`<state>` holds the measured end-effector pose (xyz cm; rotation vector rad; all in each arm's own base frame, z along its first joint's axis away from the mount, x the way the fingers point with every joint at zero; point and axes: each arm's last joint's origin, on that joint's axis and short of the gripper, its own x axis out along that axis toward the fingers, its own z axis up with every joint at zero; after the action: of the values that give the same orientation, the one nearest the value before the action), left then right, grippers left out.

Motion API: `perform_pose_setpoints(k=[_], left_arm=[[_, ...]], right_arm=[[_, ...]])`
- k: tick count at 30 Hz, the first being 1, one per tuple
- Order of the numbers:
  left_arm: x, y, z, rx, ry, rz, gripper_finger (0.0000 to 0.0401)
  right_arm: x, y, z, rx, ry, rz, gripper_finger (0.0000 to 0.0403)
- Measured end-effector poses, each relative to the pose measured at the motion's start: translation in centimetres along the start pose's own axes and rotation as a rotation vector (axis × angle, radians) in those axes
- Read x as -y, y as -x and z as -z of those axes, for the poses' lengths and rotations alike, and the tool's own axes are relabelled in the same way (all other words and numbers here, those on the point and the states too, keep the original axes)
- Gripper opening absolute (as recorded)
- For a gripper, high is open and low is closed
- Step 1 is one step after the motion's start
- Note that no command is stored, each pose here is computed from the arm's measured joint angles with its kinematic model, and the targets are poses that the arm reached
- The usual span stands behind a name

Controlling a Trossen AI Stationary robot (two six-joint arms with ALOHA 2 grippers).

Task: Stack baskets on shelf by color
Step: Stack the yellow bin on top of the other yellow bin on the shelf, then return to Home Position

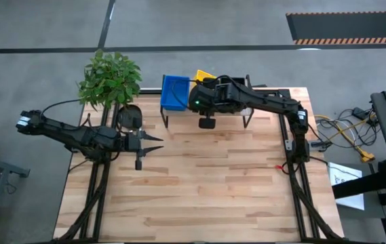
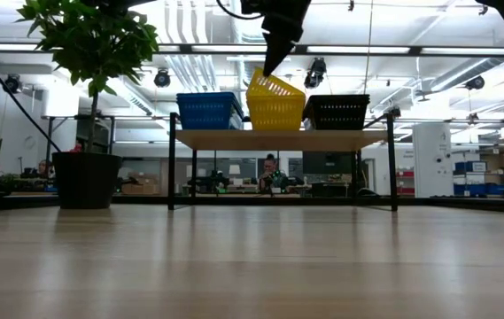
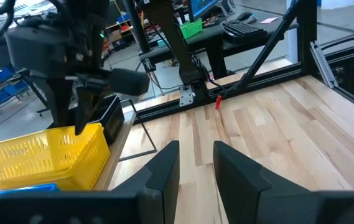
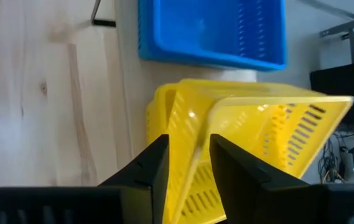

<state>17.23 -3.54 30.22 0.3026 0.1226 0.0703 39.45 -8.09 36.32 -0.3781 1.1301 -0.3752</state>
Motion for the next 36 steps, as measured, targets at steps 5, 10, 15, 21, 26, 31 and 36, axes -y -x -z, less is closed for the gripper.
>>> perform_pose_setpoints(k=[5,10,15,21,26,31,36], left_arm=[[0.0,0.0,0.0,0.000,0.000,0.000,0.0082],[0.0,0.0,0.0,-0.001,0.000,-0.001,0.0082],[0.0,0.0,0.0,-0.001,-0.002,-0.001,0.0082],[0.0,0.0,0.0,0.000,-0.002,0.000,0.0082],[0.0,0.0,0.0,0.001,-0.002,-0.001,0.0082],[-0.1,0.1,-0.1,0.004,0.000,-0.002,0.0082],[-0.1,0.1,-0.1,0.005,0.001,-0.002,0.0082]], right_arm=[[0.5,1.4,-0.5,0.044,-0.003,0.011,0.0099],[1.2,3.2,-1.0,0.114,0.017,0.030,0.0073],[2.8,2.9,-1.6,0.191,0.013,0.092,0.0024],[4.1,0.9,-1.8,0.208,-0.035,0.107,0.0009],[3.8,-1.5,-1.9,0.153,-0.056,0.076,0.0009],[3.3,-3.0,-2.2,0.129,-0.042,0.067,0.0008],[3.4,-2.3,-2.7,0.171,-0.047,0.079,0.0008]])
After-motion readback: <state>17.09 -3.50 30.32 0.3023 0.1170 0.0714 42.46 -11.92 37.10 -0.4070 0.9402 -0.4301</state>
